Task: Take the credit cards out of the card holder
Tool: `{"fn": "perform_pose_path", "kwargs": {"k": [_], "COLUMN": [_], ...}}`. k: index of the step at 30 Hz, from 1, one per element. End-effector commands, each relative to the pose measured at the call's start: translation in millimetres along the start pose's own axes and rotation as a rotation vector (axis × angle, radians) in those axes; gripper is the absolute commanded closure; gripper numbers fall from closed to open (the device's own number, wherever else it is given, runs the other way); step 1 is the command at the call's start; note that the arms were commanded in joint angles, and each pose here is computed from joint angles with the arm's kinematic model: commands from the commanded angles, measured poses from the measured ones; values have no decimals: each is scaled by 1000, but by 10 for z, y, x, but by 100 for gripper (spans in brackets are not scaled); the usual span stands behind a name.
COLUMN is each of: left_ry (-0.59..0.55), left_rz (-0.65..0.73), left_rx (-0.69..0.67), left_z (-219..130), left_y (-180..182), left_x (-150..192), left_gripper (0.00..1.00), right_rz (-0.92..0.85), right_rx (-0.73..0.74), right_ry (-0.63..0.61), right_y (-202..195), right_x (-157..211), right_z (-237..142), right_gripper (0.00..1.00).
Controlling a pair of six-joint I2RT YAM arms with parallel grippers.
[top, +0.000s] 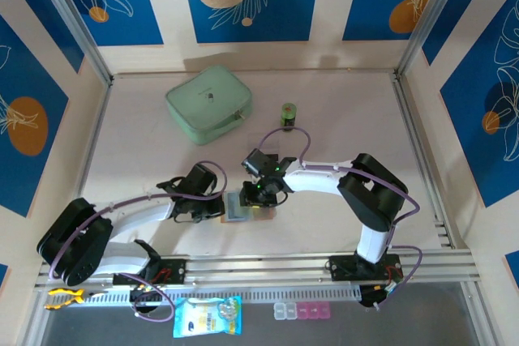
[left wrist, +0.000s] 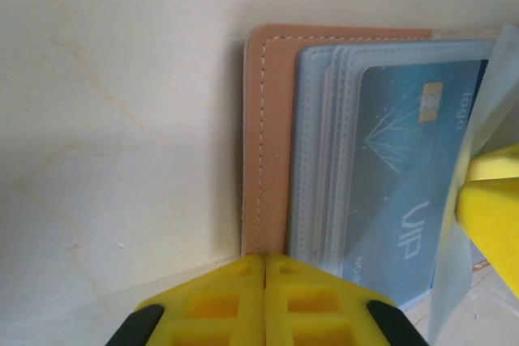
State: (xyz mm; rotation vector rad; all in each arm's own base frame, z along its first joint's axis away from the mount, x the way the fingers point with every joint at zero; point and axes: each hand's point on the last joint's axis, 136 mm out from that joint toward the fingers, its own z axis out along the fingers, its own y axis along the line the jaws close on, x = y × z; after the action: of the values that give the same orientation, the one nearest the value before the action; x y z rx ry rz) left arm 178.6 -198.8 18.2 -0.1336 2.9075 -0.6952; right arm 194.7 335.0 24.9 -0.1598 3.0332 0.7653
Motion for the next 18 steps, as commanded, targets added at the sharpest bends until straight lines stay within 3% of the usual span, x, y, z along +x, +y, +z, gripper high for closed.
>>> {"fn": "perform_pose_path", "kwargs": {"k": [1, 11, 18], "left_ry": [9, -118, -90], "left_rz": [14, -14, -47], "left_rx": [-23, 146, 246], "left_z": [-27, -264, -220], "left_y": [49, -322, -528], "left_x": [40, -189, -200], "left_gripper": [92, 78, 73], "right_rz": [4, 8, 11], "right_rx": [-9, -41, -53], "right_ry": [10, 14, 5], "right_y": [-27, -47, -47], "right_x": [57, 100, 89], "right_z": [-55, -23, -39], "right_gripper": [71, 73, 73]}}
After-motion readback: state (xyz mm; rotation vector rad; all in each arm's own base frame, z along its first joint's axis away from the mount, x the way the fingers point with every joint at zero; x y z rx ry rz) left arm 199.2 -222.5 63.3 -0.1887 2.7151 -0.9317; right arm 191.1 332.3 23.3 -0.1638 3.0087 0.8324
